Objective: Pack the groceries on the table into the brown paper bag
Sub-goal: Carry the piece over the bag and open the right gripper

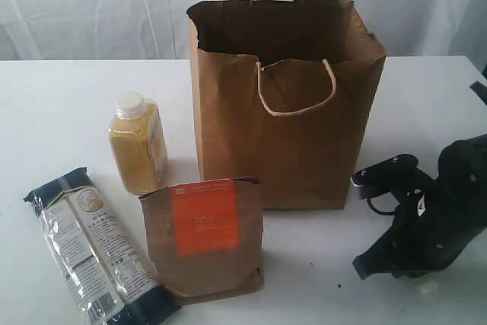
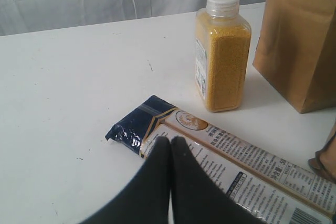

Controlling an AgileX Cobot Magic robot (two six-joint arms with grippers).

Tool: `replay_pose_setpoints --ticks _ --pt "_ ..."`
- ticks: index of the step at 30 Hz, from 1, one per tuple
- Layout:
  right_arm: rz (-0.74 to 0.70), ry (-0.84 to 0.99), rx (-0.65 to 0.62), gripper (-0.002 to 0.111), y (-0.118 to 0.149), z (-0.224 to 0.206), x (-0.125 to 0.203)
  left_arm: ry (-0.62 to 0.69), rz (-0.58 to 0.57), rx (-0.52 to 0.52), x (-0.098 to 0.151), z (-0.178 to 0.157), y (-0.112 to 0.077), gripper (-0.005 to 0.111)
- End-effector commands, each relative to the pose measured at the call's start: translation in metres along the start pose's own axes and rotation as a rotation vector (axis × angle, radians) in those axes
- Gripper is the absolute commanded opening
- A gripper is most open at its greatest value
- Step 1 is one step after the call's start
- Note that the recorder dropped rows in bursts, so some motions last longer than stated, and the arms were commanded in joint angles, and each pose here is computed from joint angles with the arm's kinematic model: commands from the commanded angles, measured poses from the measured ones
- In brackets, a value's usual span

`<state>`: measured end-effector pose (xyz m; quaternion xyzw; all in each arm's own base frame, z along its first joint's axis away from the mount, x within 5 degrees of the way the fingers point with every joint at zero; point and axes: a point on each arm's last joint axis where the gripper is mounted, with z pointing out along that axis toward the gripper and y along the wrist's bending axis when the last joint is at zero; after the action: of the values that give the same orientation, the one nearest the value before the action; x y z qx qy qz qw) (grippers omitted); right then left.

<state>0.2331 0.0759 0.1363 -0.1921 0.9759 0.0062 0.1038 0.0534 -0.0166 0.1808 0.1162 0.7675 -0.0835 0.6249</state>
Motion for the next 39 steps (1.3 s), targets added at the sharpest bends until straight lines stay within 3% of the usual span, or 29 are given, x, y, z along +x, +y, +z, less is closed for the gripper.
replay_pose_setpoints --ticks 1,15,28,33,39 --pt "0.026 -0.066 0.015 0.0 -0.004 -0.027 0.003 -0.003 -0.004 0.005 0.001 0.0 0.0 0.0" --pt "0.032 -0.527 0.047 0.0 -0.004 -0.141 0.019 -0.003 -0.004 0.005 0.001 0.0 0.0 0.0" --pt "-0.002 -0.901 0.067 0.0 -0.003 -0.256 -0.013 -0.003 -0.004 0.005 0.001 0.0 0.0 0.0" --pt "-0.073 -0.883 0.031 0.0 0.011 -0.268 -0.033 -0.003 -0.004 0.005 0.001 0.0 0.0 0.0" --pt "-0.112 -0.806 0.005 0.0 0.022 -0.252 -0.064 -0.003 -0.004 0.005 0.001 0.0 0.0 0.0"
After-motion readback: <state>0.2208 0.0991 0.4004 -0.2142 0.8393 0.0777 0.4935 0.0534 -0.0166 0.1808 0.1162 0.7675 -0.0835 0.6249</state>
